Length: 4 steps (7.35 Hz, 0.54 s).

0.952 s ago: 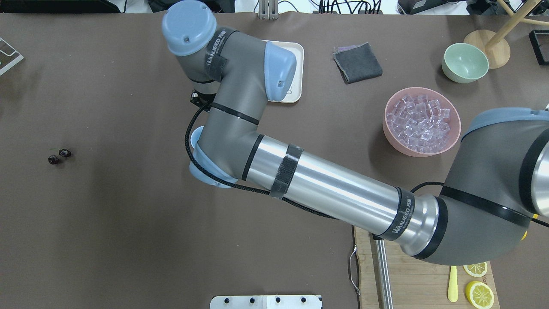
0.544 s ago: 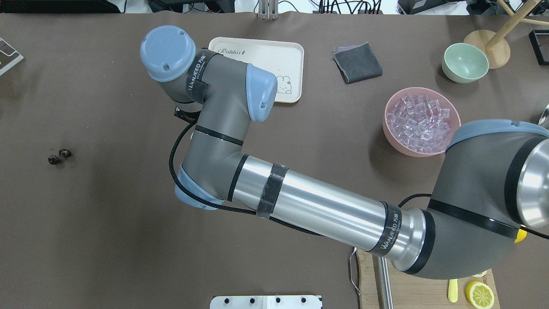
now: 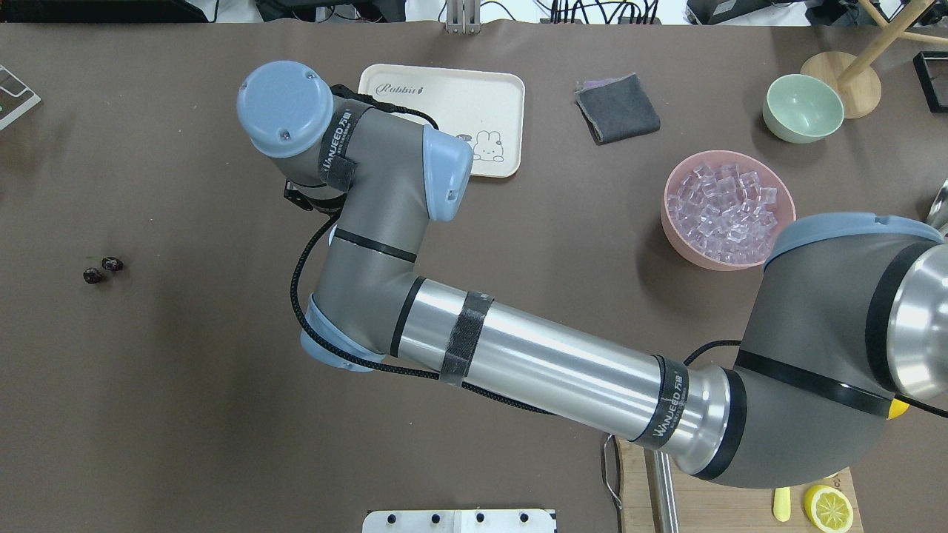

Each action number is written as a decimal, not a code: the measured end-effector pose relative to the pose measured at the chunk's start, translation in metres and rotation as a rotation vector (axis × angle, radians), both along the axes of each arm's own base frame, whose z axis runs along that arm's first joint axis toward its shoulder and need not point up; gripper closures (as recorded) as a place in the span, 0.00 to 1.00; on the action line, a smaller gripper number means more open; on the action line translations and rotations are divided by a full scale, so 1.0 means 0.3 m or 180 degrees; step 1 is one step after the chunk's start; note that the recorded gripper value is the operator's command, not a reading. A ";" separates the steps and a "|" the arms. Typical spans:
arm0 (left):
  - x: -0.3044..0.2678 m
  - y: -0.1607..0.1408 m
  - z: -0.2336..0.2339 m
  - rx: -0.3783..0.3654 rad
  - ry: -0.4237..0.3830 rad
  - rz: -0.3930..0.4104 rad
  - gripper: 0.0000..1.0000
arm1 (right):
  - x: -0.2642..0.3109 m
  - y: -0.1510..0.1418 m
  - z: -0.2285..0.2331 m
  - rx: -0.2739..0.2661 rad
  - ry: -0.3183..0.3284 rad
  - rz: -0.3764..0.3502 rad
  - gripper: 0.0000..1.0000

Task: Put ice and cherries in cup
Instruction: 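Return the right gripper to the pink ice bowl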

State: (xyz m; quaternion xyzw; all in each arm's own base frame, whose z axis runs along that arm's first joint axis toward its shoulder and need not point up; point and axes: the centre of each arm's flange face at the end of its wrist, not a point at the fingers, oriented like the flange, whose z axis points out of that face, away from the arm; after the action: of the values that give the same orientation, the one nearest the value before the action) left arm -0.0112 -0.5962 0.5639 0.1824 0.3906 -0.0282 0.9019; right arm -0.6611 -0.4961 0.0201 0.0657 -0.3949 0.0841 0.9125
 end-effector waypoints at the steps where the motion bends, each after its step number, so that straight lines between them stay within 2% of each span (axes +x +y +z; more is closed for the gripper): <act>1: 0.000 -0.002 -0.004 0.0002 0.0002 -0.0003 0.02 | 0.079 -0.018 0.060 0.0022 0.0026 -0.0045 0.01; 2: 0.000 -0.004 -0.009 0.0008 0.0004 -0.0005 0.02 | 0.213 -0.037 0.193 0.0044 0.0079 -0.0113 0.01; 4: 0.001 -0.006 -0.026 0.0021 0.0016 -0.0018 0.02 | 0.615 -0.064 0.658 0.0134 0.0312 -0.0323 0.02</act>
State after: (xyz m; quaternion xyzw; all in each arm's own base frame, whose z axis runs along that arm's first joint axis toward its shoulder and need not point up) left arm -0.0110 -0.5980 0.5562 0.1865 0.3924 -0.0299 0.9002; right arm -0.4765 -0.5152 0.2175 0.0688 -0.3543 0.0260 0.9322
